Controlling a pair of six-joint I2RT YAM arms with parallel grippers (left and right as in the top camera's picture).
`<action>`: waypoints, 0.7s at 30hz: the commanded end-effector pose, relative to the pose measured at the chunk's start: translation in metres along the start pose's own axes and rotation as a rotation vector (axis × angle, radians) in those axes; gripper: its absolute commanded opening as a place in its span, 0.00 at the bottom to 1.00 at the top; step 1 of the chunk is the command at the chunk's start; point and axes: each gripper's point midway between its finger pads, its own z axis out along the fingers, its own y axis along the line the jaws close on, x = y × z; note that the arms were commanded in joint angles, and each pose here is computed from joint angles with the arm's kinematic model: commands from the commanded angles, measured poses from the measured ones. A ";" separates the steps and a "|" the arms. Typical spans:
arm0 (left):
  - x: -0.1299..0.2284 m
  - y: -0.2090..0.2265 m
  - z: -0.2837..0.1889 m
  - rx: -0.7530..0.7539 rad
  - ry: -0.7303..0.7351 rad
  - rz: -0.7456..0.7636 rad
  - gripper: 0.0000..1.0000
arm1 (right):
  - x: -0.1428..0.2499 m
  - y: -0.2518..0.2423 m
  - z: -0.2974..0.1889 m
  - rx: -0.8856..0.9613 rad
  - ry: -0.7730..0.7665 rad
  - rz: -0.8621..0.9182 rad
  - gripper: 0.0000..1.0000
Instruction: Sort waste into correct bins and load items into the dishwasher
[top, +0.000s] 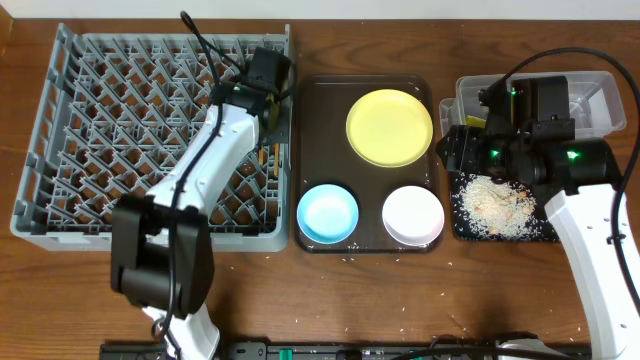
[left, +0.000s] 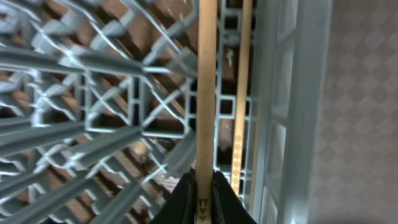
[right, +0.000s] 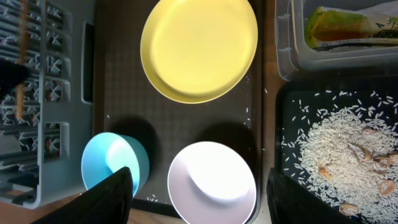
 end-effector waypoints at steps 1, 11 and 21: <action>0.002 -0.014 -0.006 0.080 0.009 0.002 0.15 | -0.001 0.002 -0.001 -0.008 -0.001 0.009 0.66; -0.012 -0.021 -0.072 0.193 -0.115 0.014 0.42 | -0.001 0.002 -0.001 -0.009 0.000 0.009 0.67; 0.056 -0.158 -0.134 0.571 -0.071 0.381 0.59 | -0.003 -0.023 -0.006 0.050 -0.008 0.135 0.82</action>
